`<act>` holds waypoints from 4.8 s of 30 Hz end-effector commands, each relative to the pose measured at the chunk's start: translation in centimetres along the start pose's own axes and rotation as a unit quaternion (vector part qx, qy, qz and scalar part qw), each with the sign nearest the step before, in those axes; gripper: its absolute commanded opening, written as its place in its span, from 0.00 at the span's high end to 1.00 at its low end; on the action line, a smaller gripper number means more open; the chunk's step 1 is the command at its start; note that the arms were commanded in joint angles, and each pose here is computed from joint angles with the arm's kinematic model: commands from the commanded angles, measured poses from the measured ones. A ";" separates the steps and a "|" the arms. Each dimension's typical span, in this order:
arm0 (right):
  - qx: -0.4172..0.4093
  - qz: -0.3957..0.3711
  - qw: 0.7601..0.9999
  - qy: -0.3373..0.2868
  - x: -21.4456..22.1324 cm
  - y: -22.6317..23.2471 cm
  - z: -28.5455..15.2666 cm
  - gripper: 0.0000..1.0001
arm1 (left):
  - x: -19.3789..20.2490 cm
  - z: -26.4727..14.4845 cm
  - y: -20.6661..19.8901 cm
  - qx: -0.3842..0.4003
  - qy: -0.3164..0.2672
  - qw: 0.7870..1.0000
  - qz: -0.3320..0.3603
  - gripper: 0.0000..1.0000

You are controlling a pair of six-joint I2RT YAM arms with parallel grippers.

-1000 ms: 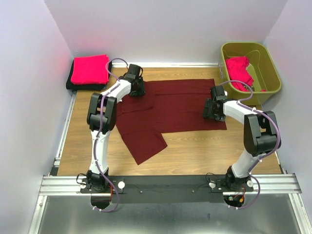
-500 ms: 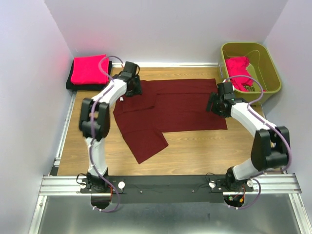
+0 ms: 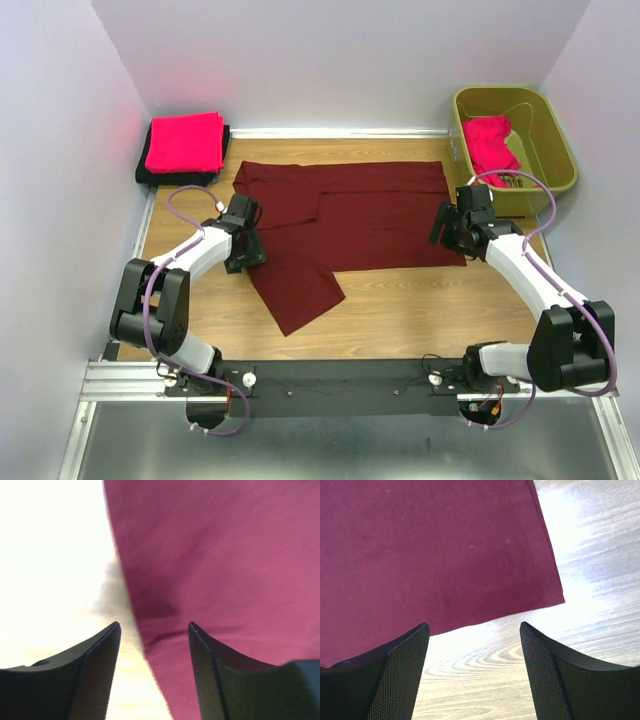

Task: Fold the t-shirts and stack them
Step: Fold the tshirt

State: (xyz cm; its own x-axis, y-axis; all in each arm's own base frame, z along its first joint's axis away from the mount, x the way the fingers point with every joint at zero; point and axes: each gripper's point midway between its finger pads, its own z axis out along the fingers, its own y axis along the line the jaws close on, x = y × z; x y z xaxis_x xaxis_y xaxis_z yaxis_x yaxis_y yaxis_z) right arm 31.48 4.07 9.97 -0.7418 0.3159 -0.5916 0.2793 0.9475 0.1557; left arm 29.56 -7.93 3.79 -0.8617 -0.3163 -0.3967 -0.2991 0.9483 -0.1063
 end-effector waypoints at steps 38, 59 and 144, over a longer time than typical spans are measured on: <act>0.106 0.165 0.980 0.038 2.7 -9.1 1.9 0.30 | 3.1 1.0 2.3 -0.022 0.009 1.000 -0.021 1.00; 0.081 0.200 0.973 0.081 5.3 -8.4 6.1 0.37 | 3.2 0.8 1.8 -0.003 0.010 1.000 -0.019 1.00; 0.009 0.110 0.992 0.063 -5.3 -2.2 3.6 0.97 | -7.8 -2.3 2.9 0.049 -0.037 0.998 -0.013 1.00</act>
State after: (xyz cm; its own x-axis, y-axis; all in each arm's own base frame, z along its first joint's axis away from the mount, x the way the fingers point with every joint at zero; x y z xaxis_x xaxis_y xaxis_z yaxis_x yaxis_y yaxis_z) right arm 35.13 0.38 9.36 -0.7546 0.5389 -0.3746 0.4638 0.8417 0.2766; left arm 32.93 -3.17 8.30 -0.8340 -0.3545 -0.4228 -0.2942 0.9340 -0.2027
